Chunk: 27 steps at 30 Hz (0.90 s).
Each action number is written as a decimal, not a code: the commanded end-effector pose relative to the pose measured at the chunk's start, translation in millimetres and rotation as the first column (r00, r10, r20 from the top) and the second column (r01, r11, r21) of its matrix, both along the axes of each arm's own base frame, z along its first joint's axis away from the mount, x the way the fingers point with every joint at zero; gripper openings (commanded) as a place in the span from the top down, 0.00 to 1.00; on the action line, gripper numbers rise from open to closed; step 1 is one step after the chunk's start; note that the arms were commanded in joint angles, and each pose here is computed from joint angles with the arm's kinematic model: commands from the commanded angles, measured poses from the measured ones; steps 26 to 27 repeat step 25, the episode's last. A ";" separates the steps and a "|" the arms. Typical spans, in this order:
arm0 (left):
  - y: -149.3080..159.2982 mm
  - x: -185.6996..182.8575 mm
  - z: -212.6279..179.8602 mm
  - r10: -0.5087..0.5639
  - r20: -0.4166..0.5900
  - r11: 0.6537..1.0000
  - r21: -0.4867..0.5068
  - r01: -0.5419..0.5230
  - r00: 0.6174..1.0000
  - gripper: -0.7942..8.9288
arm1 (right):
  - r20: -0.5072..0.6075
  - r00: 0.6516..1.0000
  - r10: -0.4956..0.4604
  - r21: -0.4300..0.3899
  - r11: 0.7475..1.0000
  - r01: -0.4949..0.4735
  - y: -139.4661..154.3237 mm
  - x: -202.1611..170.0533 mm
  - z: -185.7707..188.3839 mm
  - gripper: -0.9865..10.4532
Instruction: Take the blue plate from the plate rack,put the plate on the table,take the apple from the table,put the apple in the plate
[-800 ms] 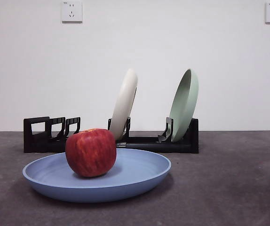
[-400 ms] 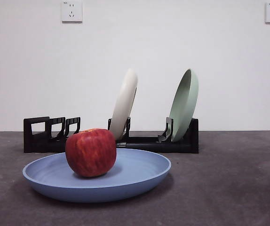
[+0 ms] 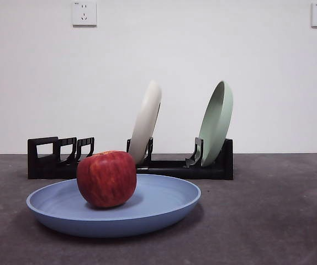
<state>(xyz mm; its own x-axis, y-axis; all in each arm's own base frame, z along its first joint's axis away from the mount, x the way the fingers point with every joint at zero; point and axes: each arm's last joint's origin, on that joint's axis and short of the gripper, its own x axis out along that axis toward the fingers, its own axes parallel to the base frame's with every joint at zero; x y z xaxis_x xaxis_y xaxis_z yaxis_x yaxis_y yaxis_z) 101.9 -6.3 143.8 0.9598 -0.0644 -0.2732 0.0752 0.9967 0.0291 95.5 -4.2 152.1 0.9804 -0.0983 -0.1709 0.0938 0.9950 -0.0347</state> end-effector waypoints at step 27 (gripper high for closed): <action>6.4 -3.7 5.2 0.064 0.089 0.998 -0.011 -0.064 0.994 0.92 | -0.005 1.000 -0.002 0.012 1.000 0.002 0.1 0.2 -2.0 0.91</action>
